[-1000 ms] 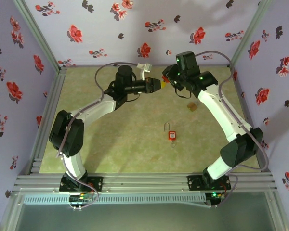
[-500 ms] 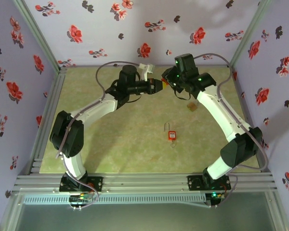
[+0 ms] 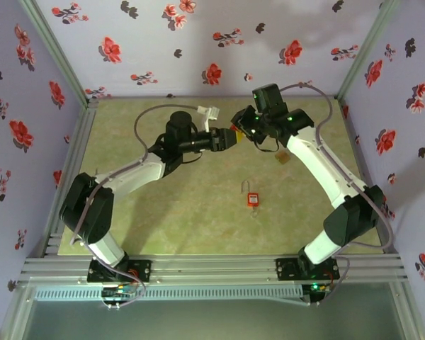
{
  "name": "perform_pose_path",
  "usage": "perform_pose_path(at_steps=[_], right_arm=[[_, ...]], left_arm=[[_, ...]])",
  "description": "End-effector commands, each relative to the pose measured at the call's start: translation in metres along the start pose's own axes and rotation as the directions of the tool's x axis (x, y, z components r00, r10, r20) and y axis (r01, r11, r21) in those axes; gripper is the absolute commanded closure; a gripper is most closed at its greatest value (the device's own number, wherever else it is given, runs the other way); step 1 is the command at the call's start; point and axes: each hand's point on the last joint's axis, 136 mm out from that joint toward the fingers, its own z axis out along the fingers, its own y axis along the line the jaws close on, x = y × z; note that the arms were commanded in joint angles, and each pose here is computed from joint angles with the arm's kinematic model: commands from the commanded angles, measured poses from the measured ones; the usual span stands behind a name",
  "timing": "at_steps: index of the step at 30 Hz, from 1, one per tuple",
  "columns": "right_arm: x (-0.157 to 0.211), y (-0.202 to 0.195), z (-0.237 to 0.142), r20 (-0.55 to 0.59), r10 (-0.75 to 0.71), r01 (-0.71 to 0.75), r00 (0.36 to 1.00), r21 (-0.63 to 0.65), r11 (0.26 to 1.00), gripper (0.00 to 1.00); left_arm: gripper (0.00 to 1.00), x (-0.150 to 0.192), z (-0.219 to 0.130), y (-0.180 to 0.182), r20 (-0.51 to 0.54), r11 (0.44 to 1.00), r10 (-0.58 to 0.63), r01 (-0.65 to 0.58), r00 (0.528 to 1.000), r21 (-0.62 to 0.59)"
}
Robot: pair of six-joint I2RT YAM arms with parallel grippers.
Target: Unlock with the key
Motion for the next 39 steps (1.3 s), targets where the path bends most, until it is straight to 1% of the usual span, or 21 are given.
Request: perform_pose_path(at_steps=[1, 5, 7, 11, 15, 20, 22, 26, 30, 32, 35, 39], right_arm=[[0.054, -0.029, 0.001, -0.229, -0.003, 0.029, 0.973, 0.109, 0.994, 1.0], [0.054, -0.032, 0.005, -0.233, -0.008, 0.038, 0.973, 0.125, 0.991, 1.0], [0.053, -0.033, 0.006, -0.229, -0.008, 0.039, 0.973, 0.129, 0.991, 1.0], [0.053, -0.034, 0.007, -0.228, -0.012, 0.044, 0.974, 0.135, 0.99, 1.0], [0.052, -0.037, 0.008, -0.226, -0.008, 0.042, 0.974, 0.144, 0.989, 1.0], [0.05, -0.039, 0.008, -0.216, -0.009, 0.043, 0.976, 0.153, 0.987, 1.0], [0.049, -0.042, 0.009, -0.213, -0.006, 0.041, 0.977, 0.163, 0.986, 1.0], [0.046, -0.045, 0.008, -0.202, -0.003, 0.04, 0.979, 0.175, 0.984, 1.0], [0.044, -0.048, 0.008, -0.193, -0.008, 0.045, 0.981, 0.191, 0.981, 1.0], [0.044, -0.049, 0.009, -0.193, -0.007, 0.045, 0.981, 0.194, 0.98, 1.0], [0.042, -0.049, 0.008, -0.185, -0.011, 0.048, 0.983, 0.198, 0.979, 1.0], [0.042, -0.049, 0.009, -0.186, -0.015, 0.053, 0.983, 0.203, 0.978, 1.0]], left_arm=[[0.45, -0.042, -0.019, -0.014, 0.2, 0.997, 0.078, -0.079, 0.977, -0.003], [0.45, -0.027, -0.027, -0.008, 0.185, 0.998, 0.055, -0.051, 0.981, -0.027], [0.46, -0.02, -0.027, -0.006, 0.162, 0.998, 0.055, -0.049, 0.985, -0.04], [0.5, -0.005, -0.025, -0.004, 0.124, 0.998, 0.047, -0.041, 0.991, -0.053], [0.54, 0.012, -0.021, -0.006, 0.068, 0.998, 0.04, -0.037, 0.997, -0.056], [0.54, 0.035, -0.018, -0.004, 0.002, 0.996, 0.028, -0.028, 1.0, -0.08], [0.54, 0.04, -0.021, -0.001, 0.003, 0.995, 0.009, -0.009, 1.0, -0.094], [0.53, 0.044, -0.033, 0.004, 0.043, 0.993, -0.018, 0.023, 0.999, -0.12], [0.51, 0.044, -0.041, 0.002, 0.069, 0.992, -0.03, 0.038, 0.997, -0.117], [0.52, 0.047, -0.041, 0.001, 0.066, 0.993, -0.033, 0.04, 0.997, -0.111], [0.55, 0.055, -0.036, -0.002, 0.035, 0.994, -0.044, 0.047, 0.998, -0.099], [0.56, 0.066, -0.024, -0.003, 0.01, 0.994, -0.073, 0.074, 0.997, -0.078]])
